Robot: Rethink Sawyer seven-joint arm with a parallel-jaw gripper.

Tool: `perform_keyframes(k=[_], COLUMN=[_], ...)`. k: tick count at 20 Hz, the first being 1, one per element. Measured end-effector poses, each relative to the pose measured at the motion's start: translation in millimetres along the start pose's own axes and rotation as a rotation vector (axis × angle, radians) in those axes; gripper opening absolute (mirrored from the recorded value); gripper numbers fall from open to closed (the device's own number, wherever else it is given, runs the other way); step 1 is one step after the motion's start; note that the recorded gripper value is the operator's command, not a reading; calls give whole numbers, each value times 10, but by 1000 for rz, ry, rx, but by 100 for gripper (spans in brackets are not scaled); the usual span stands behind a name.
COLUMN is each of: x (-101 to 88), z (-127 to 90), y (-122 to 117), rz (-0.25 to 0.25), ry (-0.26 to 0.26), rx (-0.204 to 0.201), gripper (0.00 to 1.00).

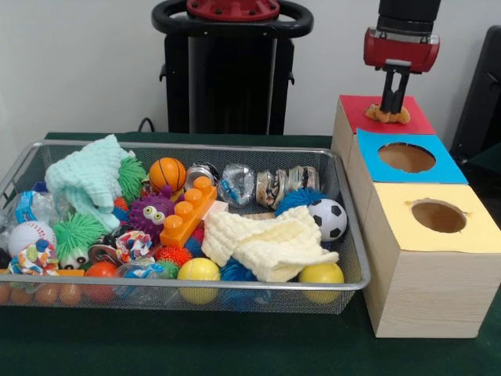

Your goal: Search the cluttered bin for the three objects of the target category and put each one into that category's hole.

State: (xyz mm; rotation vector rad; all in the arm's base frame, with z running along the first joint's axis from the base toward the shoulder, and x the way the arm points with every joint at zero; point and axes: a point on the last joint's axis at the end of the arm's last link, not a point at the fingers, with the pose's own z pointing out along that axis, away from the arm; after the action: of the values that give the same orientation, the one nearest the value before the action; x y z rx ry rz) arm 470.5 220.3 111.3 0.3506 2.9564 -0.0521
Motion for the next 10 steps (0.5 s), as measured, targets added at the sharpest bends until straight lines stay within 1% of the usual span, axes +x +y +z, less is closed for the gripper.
perform_keyframes(k=[4,10], x=[68,103], z=[-26,-32], y=[79,100], rz=[-19,-25], ry=[5,14], rx=[-3,-2], gripper=[0,0])
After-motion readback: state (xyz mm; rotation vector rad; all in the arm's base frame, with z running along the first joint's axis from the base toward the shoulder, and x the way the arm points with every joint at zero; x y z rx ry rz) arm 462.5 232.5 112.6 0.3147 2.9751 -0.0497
